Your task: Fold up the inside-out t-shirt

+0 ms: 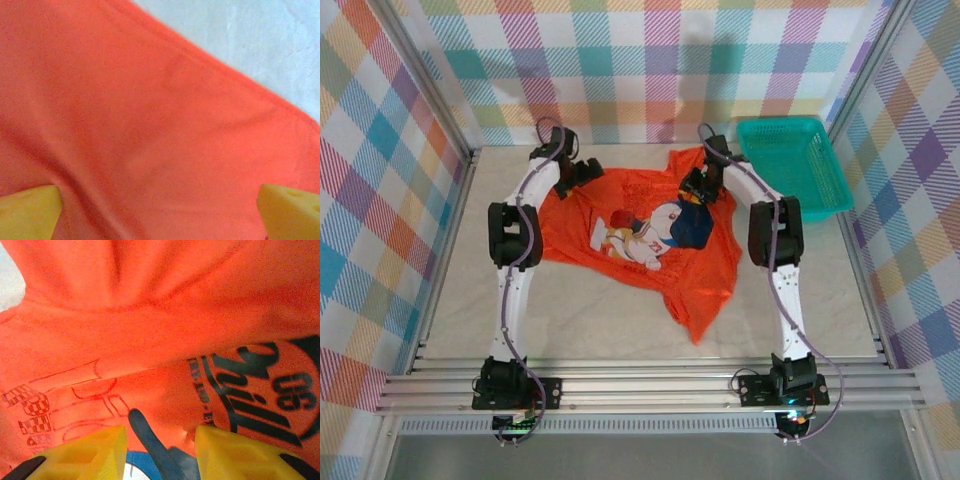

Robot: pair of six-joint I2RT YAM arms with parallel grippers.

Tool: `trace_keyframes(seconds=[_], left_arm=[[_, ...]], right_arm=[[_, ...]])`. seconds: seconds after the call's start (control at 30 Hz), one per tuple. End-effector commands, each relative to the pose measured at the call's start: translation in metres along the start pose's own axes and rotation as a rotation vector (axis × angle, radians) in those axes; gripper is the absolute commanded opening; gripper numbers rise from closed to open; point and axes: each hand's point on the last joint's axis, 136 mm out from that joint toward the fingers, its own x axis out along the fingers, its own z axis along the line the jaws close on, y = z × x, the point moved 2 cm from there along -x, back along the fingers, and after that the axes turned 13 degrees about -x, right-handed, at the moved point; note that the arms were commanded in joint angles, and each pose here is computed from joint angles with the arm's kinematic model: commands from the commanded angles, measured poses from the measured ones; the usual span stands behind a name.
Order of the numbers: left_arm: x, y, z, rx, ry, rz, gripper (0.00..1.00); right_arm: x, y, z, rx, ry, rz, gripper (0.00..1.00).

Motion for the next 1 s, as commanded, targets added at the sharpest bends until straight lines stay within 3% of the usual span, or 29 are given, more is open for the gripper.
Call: trace_keyframes(seconds=[0.0, 0.17, 0.3, 0.5, 0.97], left_arm=[[-0.047, -0.006, -0.015, 0.054, 0.021, -0.001, 1.00], [-0.151, -0.014, -0.024, 0.091, 0.010, -0.173, 0.92], [-0.187, -0.003, 0.008, 0.098, -0.088, -0.250, 0.74], [-0.161, 0.021, 0.057, 0.095, -0.252, -0.129, 0.48], [-0.098, 0.036, 0.102, 0.126, -0.468, -0.016, 0.36]], right_arm=[[-0.027, -0.001, 0.016, -0.062, 0.002, 0.058, 0.41], [-0.091, -0.002, 0.068, -0.180, -0.070, -0.026, 0.42], [-0.118, 0.024, 0.088, -0.232, -0.098, -0.009, 0.42], [-0.137, 0.065, 0.092, -0.244, -0.133, -0.011, 0.42], [-0.127, 0.105, 0.075, -0.255, -0.096, 0.059, 0.41]])
